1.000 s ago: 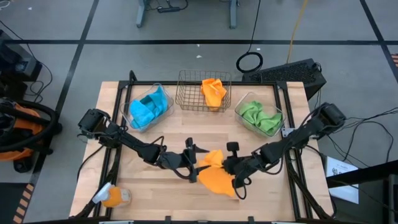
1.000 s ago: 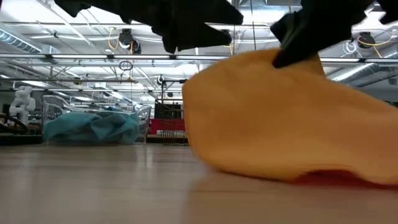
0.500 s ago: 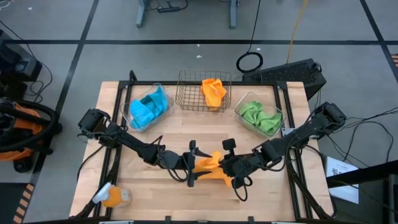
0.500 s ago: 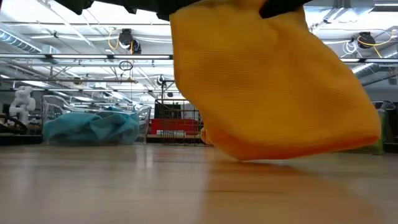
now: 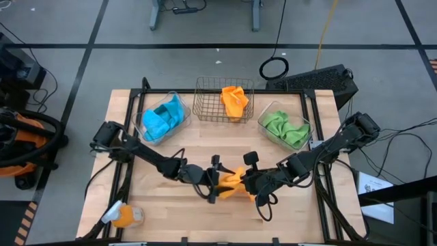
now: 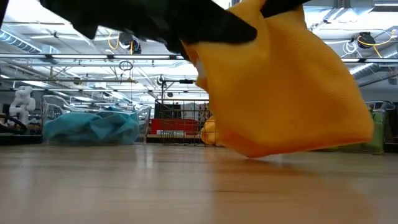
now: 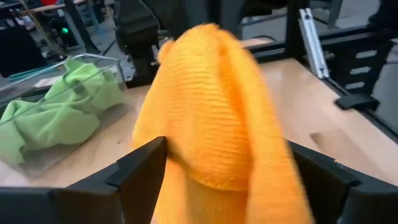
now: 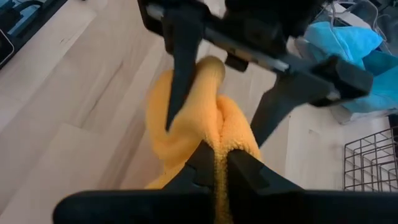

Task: Sort microfiber towel by color & place in baskets
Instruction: Put the yellow towel into the wire basket

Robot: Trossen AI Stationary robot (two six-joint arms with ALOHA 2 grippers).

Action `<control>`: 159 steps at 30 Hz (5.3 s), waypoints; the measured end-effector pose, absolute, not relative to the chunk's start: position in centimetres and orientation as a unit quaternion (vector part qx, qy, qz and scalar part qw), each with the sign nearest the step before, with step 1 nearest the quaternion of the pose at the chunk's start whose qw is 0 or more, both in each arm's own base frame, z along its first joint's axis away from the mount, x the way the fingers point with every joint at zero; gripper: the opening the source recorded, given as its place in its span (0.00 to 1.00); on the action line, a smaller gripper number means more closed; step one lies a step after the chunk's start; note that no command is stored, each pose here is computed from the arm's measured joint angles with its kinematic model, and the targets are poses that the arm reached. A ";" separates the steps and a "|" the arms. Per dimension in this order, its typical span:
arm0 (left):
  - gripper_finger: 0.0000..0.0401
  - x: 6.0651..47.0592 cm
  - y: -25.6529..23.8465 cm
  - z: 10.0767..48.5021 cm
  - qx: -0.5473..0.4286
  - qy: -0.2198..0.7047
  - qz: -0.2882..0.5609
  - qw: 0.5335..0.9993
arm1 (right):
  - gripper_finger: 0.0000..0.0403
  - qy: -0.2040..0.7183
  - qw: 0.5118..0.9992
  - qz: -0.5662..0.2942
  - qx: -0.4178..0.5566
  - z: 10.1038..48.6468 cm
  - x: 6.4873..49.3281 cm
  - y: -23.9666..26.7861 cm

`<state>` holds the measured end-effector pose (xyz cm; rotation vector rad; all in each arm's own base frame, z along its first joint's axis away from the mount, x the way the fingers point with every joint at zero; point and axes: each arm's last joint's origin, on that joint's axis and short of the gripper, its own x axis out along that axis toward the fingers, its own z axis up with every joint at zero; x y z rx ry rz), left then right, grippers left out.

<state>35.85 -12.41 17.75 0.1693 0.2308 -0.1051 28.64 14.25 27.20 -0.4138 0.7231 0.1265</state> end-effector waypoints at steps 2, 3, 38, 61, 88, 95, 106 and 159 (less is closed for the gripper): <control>0.69 36.2 -12.0 17.2 0.088 0.114 -0.046 0.989 | 0.02 0.351 0.912 0.063 -0.204 27.2 28.6 14.2; 0.67 36.4 -11.8 16.9 0.092 0.114 -0.044 0.988 | 0.02 0.351 0.911 0.063 -0.207 27.2 28.6 14.2; 0.02 35.6 -12.1 20.0 0.158 0.053 -0.180 0.970 | 0.68 0.415 0.903 -0.103 -0.032 26.1 23.1 17.4; 0.03 35.8 -10.9 21.0 0.156 0.042 -0.091 0.983 | 0.68 0.204 0.967 -0.153 -0.030 25.1 21.1 21.3; 0.03 35.8 -10.8 21.0 0.094 0.045 -0.050 0.993 | 0.68 0.170 0.966 -0.196 0.010 22.9 20.7 20.9; 0.03 35.9 -10.3 20.9 0.071 0.057 -0.019 0.996 | 0.68 0.159 0.971 -0.177 0.027 23.4 20.7 21.5; 0.03 35.9 -9.8 20.6 0.063 0.073 0.029 0.995 | 0.59 0.174 0.971 -0.160 0.045 23.3 20.5 21.7; 0.32 33.2 -8.9 24.6 0.150 0.115 0.020 0.982 | 0.04 0.229 0.960 -0.152 -0.056 23.8 28.0 14.5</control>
